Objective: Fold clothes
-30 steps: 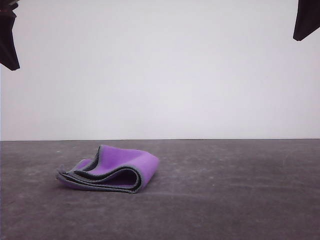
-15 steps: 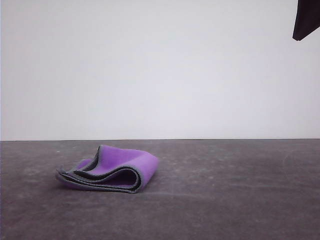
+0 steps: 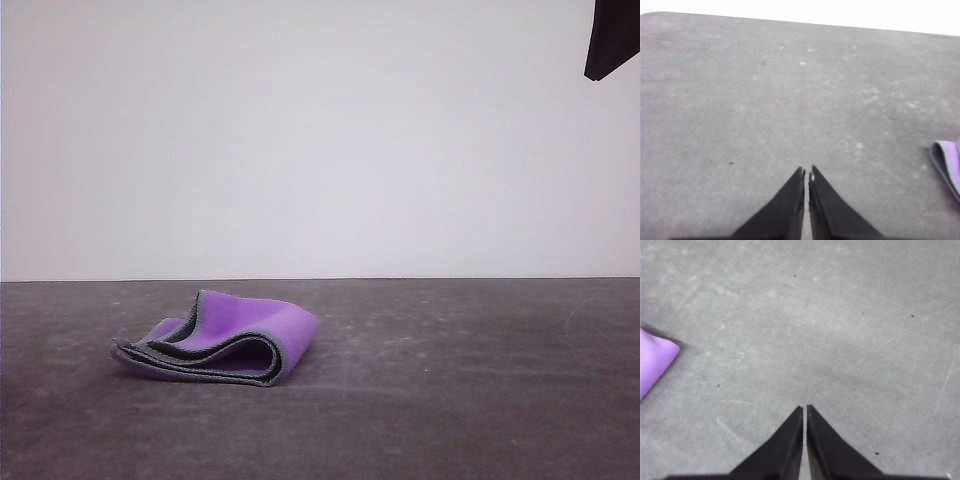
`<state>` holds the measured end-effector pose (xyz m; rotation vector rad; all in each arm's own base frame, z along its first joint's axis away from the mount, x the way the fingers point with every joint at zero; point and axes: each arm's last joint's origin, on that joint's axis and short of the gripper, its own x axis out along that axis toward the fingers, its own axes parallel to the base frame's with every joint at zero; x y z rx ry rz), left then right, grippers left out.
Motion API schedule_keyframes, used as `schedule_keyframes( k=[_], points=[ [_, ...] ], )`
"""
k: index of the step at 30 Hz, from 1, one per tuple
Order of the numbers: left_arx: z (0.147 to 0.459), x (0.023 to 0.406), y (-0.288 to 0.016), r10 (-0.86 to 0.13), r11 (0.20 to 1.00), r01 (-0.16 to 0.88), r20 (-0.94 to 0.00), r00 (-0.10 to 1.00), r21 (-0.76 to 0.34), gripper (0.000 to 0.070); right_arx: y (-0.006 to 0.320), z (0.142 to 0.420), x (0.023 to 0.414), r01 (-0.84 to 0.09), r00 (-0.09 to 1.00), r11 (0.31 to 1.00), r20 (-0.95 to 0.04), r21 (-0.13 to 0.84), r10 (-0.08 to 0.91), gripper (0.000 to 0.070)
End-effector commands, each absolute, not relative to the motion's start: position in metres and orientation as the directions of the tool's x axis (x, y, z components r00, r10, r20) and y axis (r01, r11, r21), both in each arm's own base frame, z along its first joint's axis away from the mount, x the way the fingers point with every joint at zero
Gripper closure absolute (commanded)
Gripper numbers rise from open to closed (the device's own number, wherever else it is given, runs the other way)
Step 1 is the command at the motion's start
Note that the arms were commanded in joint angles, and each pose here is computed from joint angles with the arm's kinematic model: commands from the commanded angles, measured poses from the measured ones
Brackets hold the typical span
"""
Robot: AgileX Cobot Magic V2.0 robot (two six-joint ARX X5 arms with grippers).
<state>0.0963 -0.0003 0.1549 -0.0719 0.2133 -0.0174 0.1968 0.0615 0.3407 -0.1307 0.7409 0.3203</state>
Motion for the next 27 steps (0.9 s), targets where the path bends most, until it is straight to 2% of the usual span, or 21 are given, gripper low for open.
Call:
schedule_keyframes(
  k=[1,11,24,27],
  points=[
    [0.1549,0.095,-0.0002,-0.023,0.997,0.01,-0.179,0.984,-0.073,0.0697,0.0626,0.3428,0.1987,-0.332,0.699,0.943,-0.672,-0.003,0.244,0.0693],
    [0.1505,0.0946,0.0,-0.015,0.998,0.001,-0.204,0.979,-0.068,0.0697,0.0626,0.3432,0.1987,-0.332,0.701,0.943,-0.669,-0.003,0.245,0.0693],
    [0.1516,0.0948,0.0,-0.016,0.998,0.003,-0.193,0.981,-0.068,0.0697,0.0626,0.3432,0.1988,-0.332,0.702,0.943,-0.669,-0.003,0.245,0.0693],
    [0.1516,0.0948,0.0,-0.016,0.998,0.003,-0.193,0.981,-0.068,0.0697,0.0631,0.3449,0.2004,-0.363,0.717,0.931,-0.651,-0.044,0.249,0.0693]
  ],
)
